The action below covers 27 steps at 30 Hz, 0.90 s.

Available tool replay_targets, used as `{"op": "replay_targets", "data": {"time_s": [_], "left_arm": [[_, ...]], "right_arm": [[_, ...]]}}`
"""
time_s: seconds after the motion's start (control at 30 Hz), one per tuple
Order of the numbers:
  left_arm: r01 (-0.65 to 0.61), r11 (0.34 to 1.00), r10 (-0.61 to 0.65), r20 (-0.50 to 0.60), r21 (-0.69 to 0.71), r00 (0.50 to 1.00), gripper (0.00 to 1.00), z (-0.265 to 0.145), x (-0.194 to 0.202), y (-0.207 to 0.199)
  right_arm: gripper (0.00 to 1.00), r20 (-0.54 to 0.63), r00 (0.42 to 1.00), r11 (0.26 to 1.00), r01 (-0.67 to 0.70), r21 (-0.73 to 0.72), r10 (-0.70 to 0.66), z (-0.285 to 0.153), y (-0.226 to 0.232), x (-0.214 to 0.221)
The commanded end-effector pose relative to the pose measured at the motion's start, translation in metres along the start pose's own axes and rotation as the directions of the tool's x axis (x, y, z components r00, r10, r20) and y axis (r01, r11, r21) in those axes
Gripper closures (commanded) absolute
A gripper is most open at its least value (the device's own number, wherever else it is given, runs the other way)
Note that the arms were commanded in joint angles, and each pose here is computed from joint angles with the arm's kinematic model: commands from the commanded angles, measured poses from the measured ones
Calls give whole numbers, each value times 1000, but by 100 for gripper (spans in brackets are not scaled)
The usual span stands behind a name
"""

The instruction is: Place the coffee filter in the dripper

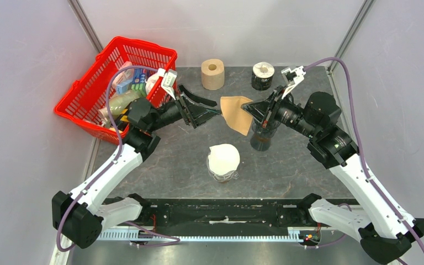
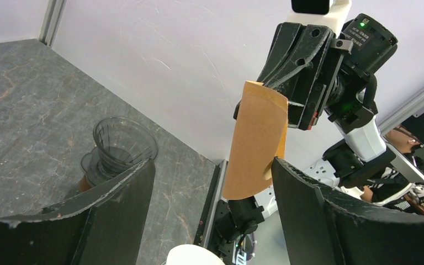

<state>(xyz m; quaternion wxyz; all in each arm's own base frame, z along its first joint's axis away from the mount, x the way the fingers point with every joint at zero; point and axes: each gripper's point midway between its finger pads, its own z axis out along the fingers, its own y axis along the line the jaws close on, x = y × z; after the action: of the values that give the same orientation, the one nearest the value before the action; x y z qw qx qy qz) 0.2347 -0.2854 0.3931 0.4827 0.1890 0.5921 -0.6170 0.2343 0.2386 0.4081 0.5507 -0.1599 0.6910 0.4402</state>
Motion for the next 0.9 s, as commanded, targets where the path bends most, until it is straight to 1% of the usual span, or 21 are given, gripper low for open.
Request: {"op": "replay_targets", "data": {"time_s": [0.0, 0.2, 0.4, 0.77, 0.87], "left_arm": [[-7, 999, 6, 9, 35, 1000, 16, 1, -4, -8], [18, 1000, -18, -2, 24, 1000, 16, 9, -3, 1], [39, 999, -39, -7, -1, 999, 16, 13, 0, 11], [10, 1000, -10, 5, -12, 1000, 16, 7, -2, 6], [8, 1000, -8, 5, -18, 1000, 16, 6, -3, 7]], "right_arm": [[100, 38, 999, 1000, 13, 6, -13, 1, 1, -11], [100, 33, 999, 1000, 10, -18, -10, 5, 4, -11], [100, 29, 1000, 1000, 7, -12, -6, 5, 2, -8], [100, 43, 999, 996, 16, 89, -19, 2, -17, -8], [100, 45, 999, 996, 13, 92, -17, 4, -18, -8]]}}
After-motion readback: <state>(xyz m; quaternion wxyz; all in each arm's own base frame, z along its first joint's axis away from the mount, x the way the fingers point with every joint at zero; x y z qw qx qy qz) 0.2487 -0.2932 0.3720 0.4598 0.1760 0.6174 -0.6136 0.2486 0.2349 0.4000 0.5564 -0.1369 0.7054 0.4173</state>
